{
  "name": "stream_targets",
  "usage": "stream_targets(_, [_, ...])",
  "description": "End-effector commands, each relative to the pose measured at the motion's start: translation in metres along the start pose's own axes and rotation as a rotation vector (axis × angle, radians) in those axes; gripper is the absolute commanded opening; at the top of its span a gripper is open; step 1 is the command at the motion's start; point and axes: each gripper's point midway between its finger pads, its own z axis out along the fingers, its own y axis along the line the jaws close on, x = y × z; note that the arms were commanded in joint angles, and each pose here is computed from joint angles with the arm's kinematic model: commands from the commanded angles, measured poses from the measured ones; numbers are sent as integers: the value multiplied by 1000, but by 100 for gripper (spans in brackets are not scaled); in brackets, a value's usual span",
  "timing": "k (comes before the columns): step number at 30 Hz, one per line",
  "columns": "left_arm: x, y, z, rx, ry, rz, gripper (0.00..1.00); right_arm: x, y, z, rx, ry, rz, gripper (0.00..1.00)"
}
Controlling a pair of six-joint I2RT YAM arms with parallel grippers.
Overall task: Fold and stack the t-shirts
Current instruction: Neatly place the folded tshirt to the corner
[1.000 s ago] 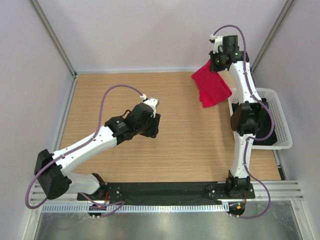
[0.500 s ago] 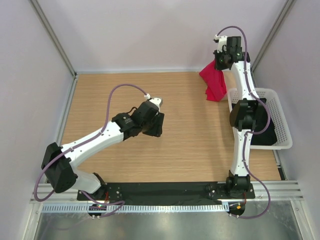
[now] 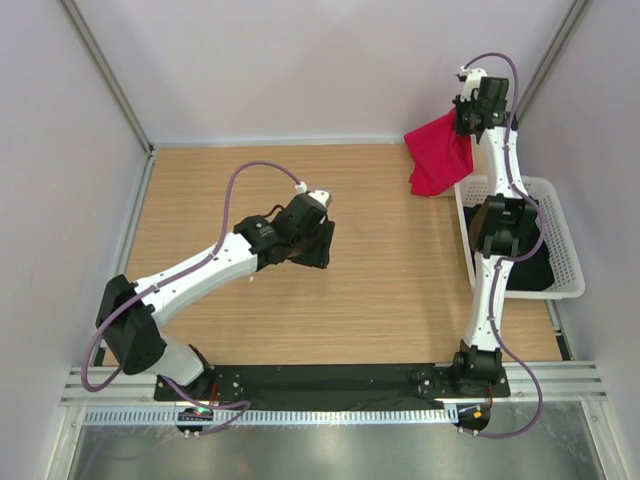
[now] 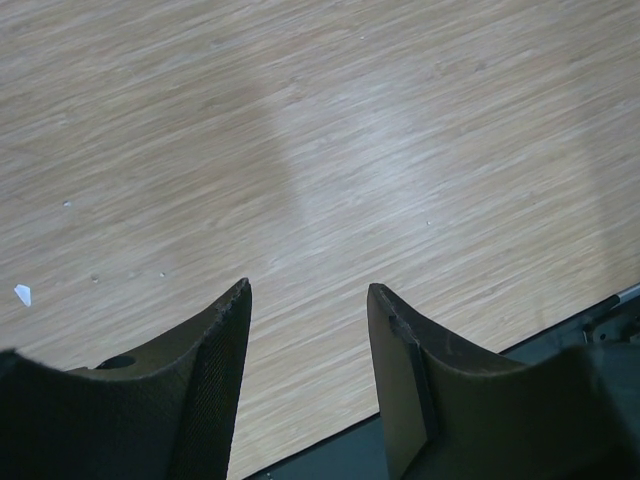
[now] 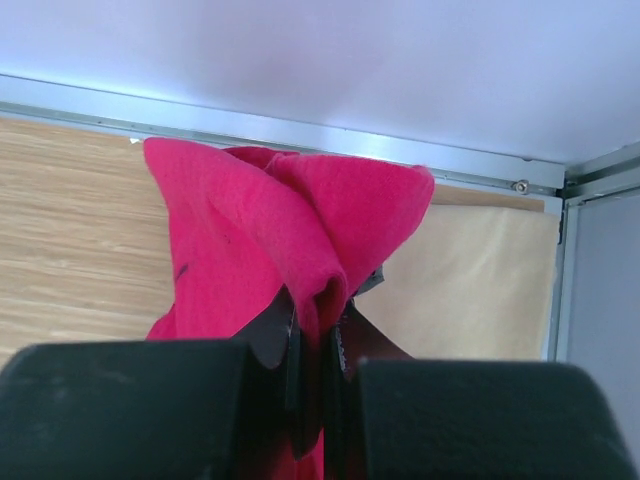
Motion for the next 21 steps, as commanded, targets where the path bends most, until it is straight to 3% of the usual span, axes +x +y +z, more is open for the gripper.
stream_targets(1, [-7,-1,-8,-4,5,8,52,-41,-15,2,43,-157,-8,1])
stream_targets(21, [-1,-2,7,1,105,19,52,-23,-81,13,100,-206,77,1])
